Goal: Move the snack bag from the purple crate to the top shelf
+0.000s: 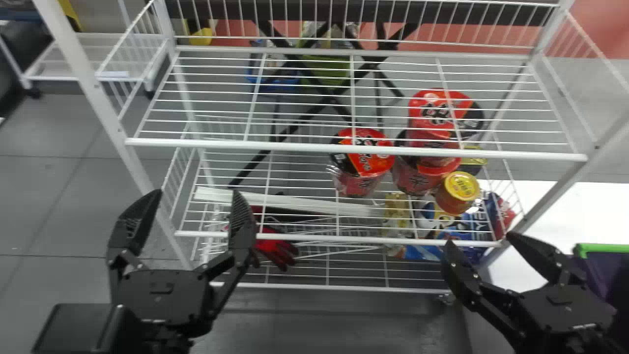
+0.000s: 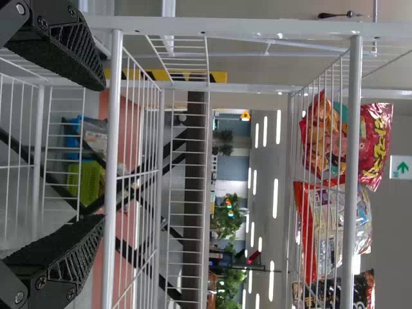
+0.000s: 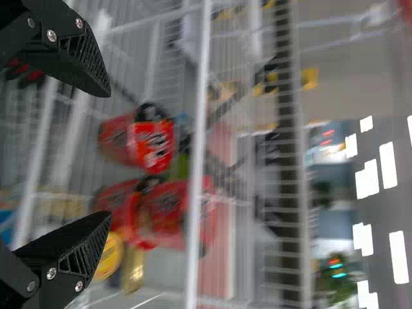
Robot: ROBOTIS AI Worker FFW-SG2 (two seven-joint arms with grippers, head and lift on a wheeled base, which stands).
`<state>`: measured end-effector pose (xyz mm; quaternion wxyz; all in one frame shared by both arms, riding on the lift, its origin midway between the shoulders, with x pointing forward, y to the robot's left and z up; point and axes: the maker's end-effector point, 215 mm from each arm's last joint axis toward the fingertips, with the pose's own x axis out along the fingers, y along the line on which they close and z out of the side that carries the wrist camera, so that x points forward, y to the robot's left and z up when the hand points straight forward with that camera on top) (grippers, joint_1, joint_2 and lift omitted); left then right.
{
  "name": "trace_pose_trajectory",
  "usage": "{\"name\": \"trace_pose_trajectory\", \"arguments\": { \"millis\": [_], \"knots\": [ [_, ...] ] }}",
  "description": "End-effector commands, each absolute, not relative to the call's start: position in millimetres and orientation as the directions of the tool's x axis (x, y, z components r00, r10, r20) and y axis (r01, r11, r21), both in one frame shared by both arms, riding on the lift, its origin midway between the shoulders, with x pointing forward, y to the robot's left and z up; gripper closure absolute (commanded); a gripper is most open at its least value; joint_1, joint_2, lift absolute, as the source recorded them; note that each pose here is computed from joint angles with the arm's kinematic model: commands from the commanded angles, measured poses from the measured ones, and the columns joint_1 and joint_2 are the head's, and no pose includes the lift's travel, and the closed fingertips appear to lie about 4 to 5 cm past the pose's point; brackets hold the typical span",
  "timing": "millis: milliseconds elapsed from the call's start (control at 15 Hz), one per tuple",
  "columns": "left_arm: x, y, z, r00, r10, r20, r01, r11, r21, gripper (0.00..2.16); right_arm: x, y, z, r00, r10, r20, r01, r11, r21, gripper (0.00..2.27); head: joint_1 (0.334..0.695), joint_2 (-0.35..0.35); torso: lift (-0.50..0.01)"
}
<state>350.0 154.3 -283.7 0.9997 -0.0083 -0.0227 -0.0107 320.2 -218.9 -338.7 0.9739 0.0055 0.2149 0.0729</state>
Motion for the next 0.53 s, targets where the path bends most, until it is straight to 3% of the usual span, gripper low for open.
{"name": "trace_pose_trajectory", "arguments": {
  "millis": [0,200,333,467],
  "knots": [
    [348,149,-290,0.999,-0.031,0.041,0.032,0.999,-0.017,0.11,305,-259,-342,0.854,0.055,-0.518,-0.06,0.998,0.007,0.18,0.695,-0.095,-0.454],
    [348,149,-291,0.998,-0.034,0.047,0.034,0.999,-0.018,0.11,287,-323,-352,0.755,-0.071,-0.652,0.062,0.997,-0.037,0.18,0.695,-0.211,-0.454],
    [347,146,-292,0.998,-0.035,0.056,0.036,0.999,-0.015,0.1,269,-364,-367,0.634,-0.146,-0.76,0.205,0.979,-0.018,0.18,0.695,-0.273,-0.454],
    [345,141,-290,0.996,-0.056,0.066,0.056,0.998,-0.011,0.1,297,-412,-321,0.714,-0.229,-0.662,0.294,0.956,-0.013,0.18,0.695,-0.35,-0.454]
  ]
}}
